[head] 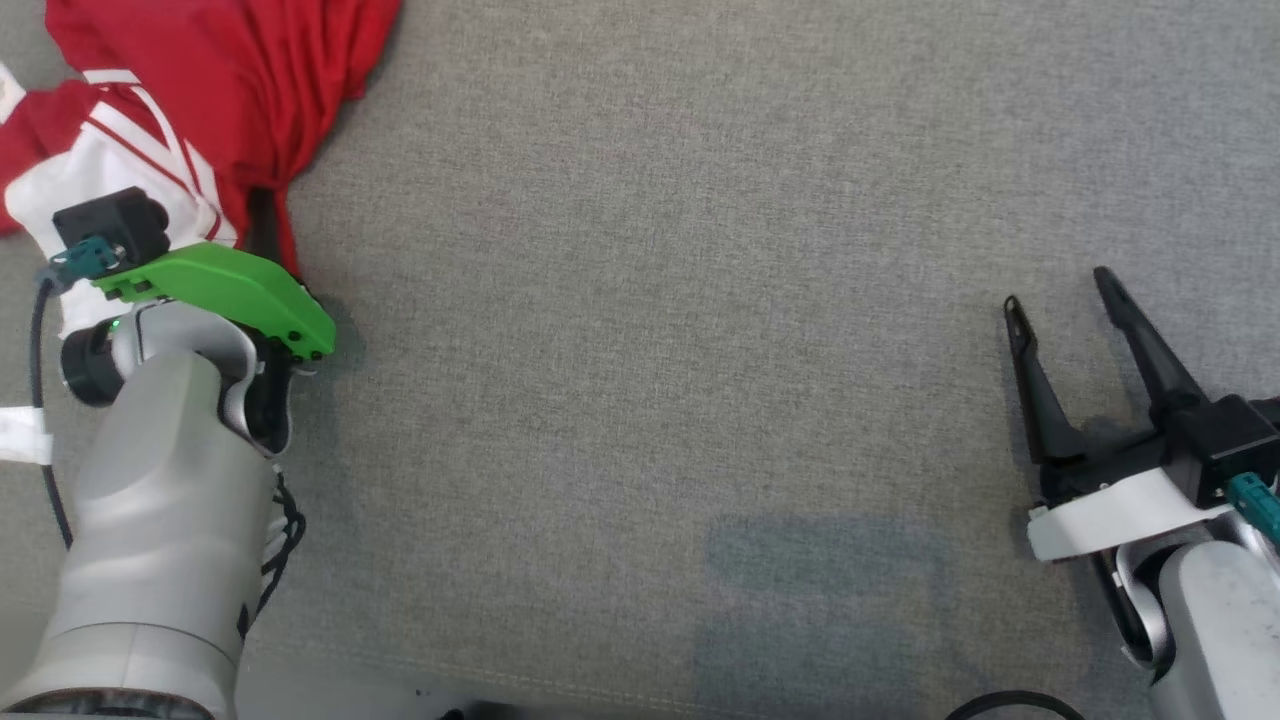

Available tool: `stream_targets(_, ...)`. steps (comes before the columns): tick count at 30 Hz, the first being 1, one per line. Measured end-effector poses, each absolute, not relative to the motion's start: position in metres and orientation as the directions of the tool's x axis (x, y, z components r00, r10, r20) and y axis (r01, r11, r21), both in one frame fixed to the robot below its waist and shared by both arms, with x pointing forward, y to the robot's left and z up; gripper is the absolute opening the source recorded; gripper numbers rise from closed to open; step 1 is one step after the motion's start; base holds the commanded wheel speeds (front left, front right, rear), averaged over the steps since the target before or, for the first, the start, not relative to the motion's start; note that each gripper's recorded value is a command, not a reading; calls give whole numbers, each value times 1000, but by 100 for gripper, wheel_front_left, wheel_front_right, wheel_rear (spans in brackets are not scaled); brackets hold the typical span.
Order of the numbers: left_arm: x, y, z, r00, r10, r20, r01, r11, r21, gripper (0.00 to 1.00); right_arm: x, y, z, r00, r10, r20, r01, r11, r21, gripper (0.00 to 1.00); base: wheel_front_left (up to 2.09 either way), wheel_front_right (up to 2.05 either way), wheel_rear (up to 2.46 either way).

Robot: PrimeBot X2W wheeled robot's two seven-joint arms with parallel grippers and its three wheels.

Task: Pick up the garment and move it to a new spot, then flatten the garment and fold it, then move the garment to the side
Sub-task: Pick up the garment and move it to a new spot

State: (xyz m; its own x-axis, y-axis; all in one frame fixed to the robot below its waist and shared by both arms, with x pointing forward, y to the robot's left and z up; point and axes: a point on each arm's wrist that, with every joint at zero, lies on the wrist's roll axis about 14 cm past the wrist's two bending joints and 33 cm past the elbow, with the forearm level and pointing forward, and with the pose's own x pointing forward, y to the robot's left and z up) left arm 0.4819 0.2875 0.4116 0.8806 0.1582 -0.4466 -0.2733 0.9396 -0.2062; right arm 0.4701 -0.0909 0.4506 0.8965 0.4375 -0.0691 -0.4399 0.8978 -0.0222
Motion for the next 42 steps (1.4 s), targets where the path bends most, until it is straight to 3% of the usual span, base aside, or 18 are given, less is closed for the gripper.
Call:
stream_targets(5,507,225,468,967,-5,-256,-75,951,-299,0,449,-82,462,901,430,-64,-429,903,17,100,0,0,0)
stream_targets(9,505,172,529,977,-187,-99,147,937,-318,0,436,-82,484,914,404,-25,-403,915,32,100,0,0,0)
stream_targets(13,481,105,586,919,-394,33,382,863,-330,0,419,-90,496,927,376,-17,-375,927,27,100,0,0,0)
stream_targets(19,421,-2,638,745,-654,135,649,663,-372,0,405,-119,519,959,283,29,-283,959,15,100,0,0,0)
stream_targets(25,389,-73,627,617,-784,73,744,550,-379,0,388,-159,528,986,161,43,-161,987,8,100,0,0,0)
stream_targets(32,392,-93,509,590,-767,-254,680,641,-355,0,366,-192,523,999,40,15,-40,999,23,100,0,0,0)
stream_targets(35,393,-91,474,588,-740,-326,659,673,-336,0,360,-202,521,1000,1,4,-2,1000,28,100,0,0,0)
stream_targets(36,396,-91,468,597,-733,-326,655,680,-329,36,358,-205,520,1000,-9,0,9,1000,28,100,0,0,0)
stream_targets(37,399,-90,466,608,-726,-321,646,688,-330,36,357,-208,519,1000,-20,-3,20,999,27,100,0,0,0)
stream_targets(38,402,-91,466,617,-722,-311,641,691,-333,100,356,-211,518,1000,-30,-5,30,999,27,100,0,0,0)
stream_targets(42,417,-79,486,707,-682,-185,618,724,-307,100,352,-214,519,999,-39,-3,39,999,14,100,0,0,0)
